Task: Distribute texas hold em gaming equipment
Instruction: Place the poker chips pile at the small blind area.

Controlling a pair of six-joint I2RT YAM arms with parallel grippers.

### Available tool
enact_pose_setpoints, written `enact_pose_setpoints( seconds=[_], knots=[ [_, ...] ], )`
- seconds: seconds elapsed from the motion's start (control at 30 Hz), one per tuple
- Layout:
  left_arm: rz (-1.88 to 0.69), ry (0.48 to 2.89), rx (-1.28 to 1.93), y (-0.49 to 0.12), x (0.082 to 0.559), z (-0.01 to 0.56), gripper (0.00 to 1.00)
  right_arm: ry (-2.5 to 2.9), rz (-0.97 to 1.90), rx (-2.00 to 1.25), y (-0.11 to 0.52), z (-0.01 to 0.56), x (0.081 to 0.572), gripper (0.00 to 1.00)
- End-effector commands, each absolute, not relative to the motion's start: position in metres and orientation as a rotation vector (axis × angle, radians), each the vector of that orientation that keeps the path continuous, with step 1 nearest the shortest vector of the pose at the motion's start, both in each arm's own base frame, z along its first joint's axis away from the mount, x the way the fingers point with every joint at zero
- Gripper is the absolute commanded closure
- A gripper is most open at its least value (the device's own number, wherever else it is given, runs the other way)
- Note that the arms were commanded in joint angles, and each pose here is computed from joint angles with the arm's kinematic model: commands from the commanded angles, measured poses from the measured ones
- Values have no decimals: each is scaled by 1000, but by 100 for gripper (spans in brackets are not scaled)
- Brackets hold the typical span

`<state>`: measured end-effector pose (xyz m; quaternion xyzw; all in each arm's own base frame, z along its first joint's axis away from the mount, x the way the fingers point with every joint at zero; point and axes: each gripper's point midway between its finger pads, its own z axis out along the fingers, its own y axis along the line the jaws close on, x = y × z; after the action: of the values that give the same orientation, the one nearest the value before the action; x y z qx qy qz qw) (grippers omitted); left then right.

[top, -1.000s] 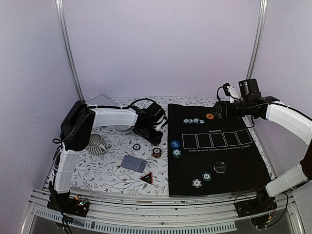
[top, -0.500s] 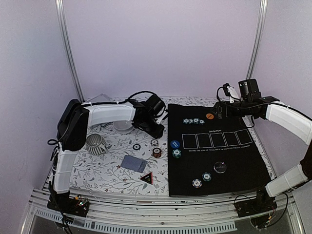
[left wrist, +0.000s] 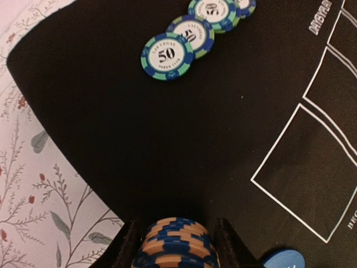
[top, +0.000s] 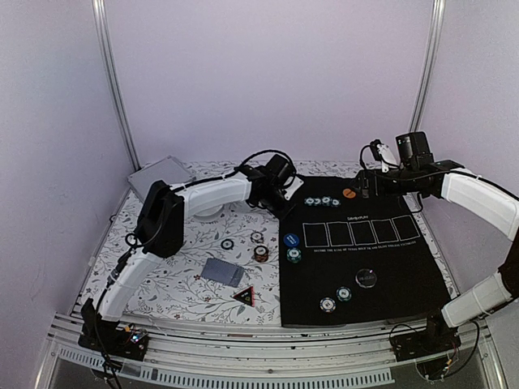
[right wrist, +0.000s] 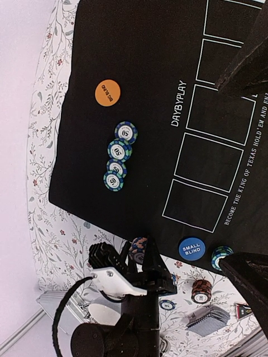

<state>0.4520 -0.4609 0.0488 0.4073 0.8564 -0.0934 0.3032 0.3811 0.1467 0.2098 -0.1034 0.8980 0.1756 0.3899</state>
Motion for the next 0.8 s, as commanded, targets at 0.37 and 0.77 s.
enact_pose_setpoints(
  seconds=[0.37, 0.77],
  knots=[
    [-325, 2278, 1183, -481, 436, 20, 100, 2306, 449, -260, 146, 201, 384, 1],
    [-233, 2351, 1271, -462, 419, -3, 89, 2302, 452, -264, 147, 203, 383, 1]
  ],
)
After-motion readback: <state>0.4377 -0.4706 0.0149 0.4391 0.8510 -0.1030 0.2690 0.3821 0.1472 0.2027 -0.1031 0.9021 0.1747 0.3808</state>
